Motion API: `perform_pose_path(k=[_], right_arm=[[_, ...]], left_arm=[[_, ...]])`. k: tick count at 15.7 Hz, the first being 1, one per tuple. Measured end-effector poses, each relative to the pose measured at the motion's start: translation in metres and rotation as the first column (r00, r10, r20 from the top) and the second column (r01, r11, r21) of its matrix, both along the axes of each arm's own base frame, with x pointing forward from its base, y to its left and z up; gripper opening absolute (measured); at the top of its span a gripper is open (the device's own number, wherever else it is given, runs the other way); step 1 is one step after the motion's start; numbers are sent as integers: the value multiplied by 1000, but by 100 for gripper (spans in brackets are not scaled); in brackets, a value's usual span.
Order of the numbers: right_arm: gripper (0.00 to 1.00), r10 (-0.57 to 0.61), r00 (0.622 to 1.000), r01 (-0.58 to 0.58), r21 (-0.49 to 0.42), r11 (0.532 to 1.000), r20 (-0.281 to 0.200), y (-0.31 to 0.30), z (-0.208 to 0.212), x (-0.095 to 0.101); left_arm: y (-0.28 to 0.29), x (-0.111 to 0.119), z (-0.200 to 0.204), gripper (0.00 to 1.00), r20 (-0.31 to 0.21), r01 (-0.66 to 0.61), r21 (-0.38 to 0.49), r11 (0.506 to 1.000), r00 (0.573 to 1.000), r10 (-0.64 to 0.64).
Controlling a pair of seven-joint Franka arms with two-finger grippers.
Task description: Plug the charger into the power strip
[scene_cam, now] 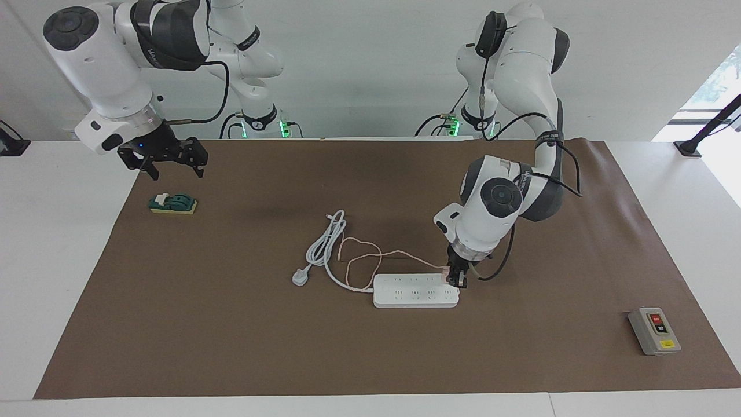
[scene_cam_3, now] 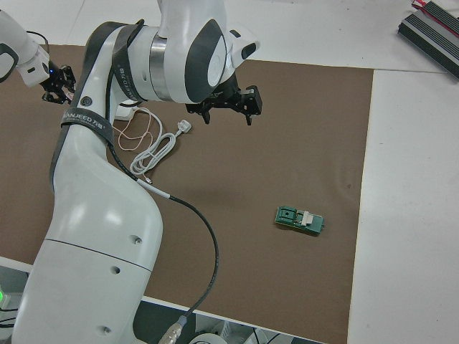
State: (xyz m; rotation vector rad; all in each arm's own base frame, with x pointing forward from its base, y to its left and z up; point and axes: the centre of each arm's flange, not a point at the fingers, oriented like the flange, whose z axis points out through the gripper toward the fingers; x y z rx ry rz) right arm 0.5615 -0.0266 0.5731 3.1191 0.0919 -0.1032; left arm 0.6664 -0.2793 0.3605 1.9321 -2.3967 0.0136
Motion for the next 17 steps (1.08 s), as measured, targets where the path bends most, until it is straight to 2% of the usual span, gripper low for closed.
perform_pose_path(k=[3, 17], right_arm=[[100, 0, 1000, 0, -1, 1000, 22, 0, 2, 3], [100, 0, 1000, 0, -1, 1000, 23, 0, 4, 1]], left_arm=[[-1, 0, 0, 1, 3, -1, -2, 1000, 1000, 1], [-1, 0, 0, 1, 12, -2, -7, 1000, 1000, 2]])
